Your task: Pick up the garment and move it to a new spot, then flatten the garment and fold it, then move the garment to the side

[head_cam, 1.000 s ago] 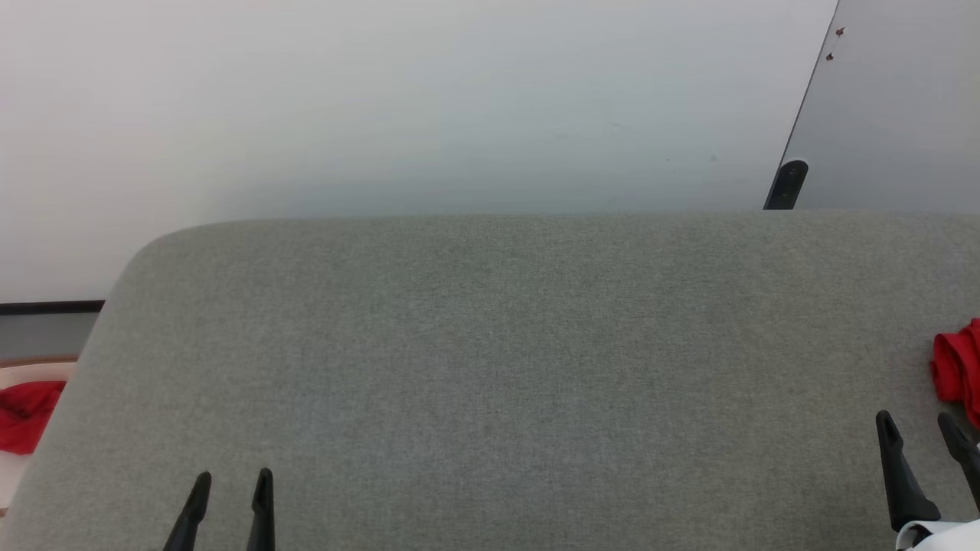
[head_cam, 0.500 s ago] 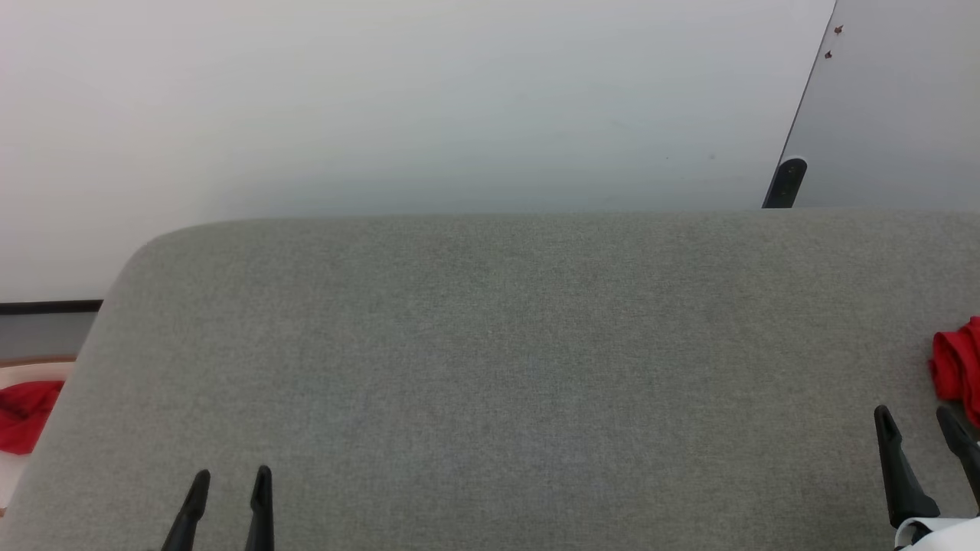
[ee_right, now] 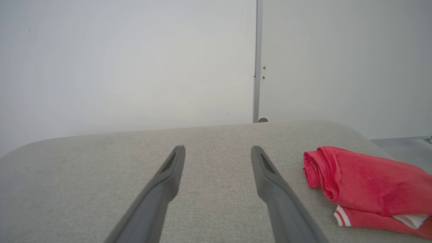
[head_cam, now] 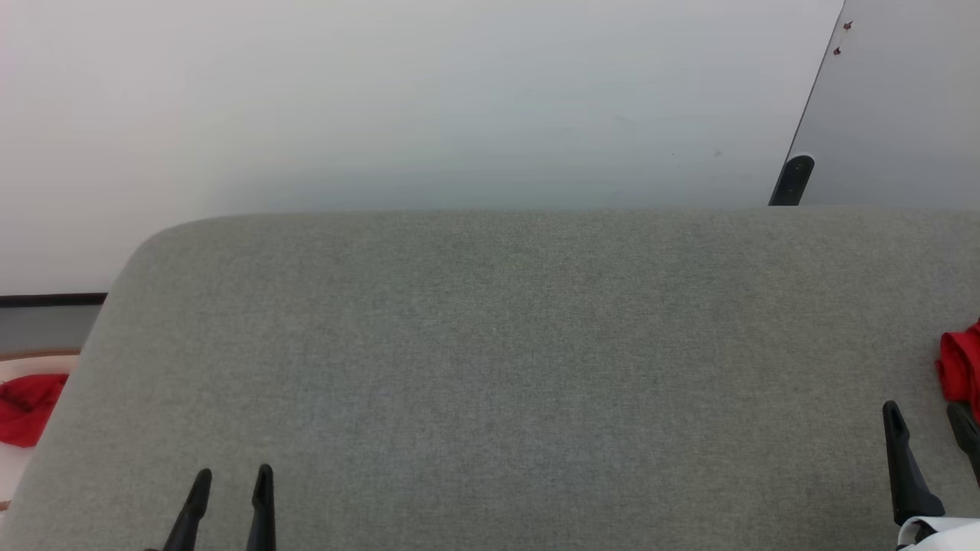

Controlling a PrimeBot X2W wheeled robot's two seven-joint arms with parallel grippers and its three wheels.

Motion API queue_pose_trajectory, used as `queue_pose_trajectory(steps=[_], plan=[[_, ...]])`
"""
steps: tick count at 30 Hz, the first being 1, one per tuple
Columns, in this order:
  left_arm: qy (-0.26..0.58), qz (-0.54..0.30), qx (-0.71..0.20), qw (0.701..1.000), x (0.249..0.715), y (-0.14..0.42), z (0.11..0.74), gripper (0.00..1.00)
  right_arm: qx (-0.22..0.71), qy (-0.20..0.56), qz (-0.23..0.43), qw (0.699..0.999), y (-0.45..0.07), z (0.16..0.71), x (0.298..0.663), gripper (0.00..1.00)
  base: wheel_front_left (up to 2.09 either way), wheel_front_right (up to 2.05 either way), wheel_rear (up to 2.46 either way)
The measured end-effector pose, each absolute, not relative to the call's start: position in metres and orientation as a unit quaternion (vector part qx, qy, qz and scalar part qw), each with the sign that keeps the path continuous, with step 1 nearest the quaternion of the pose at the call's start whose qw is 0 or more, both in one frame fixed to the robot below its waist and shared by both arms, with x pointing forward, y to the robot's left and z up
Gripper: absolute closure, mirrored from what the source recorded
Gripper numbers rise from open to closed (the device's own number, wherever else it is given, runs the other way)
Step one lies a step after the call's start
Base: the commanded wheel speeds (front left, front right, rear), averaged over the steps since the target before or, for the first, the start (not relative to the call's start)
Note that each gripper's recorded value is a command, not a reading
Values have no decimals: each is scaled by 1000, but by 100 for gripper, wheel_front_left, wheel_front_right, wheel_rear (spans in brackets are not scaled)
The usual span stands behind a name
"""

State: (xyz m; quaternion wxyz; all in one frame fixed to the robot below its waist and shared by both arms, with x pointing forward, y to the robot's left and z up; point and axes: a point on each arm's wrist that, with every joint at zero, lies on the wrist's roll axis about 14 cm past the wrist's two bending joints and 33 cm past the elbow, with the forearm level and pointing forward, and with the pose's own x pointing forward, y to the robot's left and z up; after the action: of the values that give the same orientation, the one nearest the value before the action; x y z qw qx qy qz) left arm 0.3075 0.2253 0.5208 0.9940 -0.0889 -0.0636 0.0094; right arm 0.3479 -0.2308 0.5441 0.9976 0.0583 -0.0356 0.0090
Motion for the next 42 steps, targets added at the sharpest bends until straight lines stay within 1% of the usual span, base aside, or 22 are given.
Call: queue_pose_trajectory(steps=[11, 12, 15, 20, 31, 42], plan=[[-65, 18, -102, 992, 308, 228, 520, 0, 54, -35, 18, 998, -225, 544, 349, 0, 0, 0, 0], [-60, 19, -104, 993, 308, 228, 517, 100, 56, -30, 17, 998, -224, 541, 349, 100, 0, 0, 0], [-38, 23, -113, 993, 304, 225, 503, 100, 67, -9, 15, 998, -222, 527, 347, 100, 0, 0, 0], [-25, 32, -156, 987, 306, 226, 497, 100, 113, 2, 9, 994, -222, 519, 346, 100, 0, 0, 0], [-16, 47, -246, 968, 317, 229, 494, 100, 211, 6, 3, 977, -221, 515, 351, 100, 0, 0, 0], [-10, 54, -322, 945, 327, 230, 492, 100, 298, 9, -1, 955, -219, 512, 356, 100, 0, 0, 0]])
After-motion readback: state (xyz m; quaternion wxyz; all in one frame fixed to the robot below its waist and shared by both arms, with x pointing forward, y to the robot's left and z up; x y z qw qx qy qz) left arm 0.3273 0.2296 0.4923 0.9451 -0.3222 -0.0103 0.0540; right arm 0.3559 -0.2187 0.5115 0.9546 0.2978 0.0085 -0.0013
